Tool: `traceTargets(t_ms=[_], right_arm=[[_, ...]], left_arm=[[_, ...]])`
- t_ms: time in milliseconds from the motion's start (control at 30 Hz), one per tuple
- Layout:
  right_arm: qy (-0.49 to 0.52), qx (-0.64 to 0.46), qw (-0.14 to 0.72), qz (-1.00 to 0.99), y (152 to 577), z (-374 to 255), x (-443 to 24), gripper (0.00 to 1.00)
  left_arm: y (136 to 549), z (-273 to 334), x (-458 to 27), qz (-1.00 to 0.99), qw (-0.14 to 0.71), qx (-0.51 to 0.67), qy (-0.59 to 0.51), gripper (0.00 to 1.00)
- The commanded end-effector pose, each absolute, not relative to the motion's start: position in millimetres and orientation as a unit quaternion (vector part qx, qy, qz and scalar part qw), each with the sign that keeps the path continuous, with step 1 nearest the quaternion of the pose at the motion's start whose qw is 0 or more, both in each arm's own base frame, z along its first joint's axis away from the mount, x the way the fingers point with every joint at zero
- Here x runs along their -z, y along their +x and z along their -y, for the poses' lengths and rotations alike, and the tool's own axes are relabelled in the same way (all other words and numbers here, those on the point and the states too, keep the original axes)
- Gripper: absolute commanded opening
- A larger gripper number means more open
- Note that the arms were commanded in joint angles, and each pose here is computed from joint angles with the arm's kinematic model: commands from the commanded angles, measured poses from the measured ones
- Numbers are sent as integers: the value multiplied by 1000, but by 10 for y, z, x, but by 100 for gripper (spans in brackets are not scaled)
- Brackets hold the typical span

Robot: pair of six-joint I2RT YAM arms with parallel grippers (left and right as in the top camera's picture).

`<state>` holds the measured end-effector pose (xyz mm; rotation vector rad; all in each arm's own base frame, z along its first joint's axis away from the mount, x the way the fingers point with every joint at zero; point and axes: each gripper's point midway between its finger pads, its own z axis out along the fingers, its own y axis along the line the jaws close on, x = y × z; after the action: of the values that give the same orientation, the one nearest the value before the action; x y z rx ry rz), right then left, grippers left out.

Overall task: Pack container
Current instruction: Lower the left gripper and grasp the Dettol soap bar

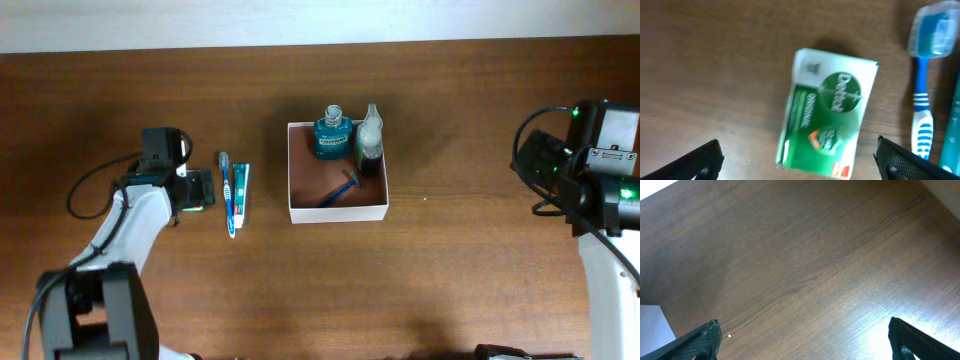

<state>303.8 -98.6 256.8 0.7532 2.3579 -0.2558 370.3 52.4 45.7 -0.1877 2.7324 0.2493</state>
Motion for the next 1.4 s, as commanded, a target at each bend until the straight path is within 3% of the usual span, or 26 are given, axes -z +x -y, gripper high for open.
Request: traceTargets(t_ms=[0,433,733,967,1200,1367], right_arm=[[291,100,326,-894,3045,1016,-2609,99],[291,100,326,-894,3045,1017,-2609,99],[291,100,326,-894,3045,1016,-2609,99],[291,100,326,-894,3045,1017,-2609,99],[291,100,326,-894,3045,1017,-2609,99],[291,100,326,-894,3045,1017,-2609,99]], left_arm=[[3842,-307,-395,-978,205,-31,10,98],[3938,-312,-50,-980,192,-32,37,98],[3940,-373,-51,-980,192,-39,30,92],[3938,-372,-49,-980,192,-38,30,57],[3969,-375,-68,-979,198,-39,30,49],[4154,-367,-398,-972,230,-39,30,44]])
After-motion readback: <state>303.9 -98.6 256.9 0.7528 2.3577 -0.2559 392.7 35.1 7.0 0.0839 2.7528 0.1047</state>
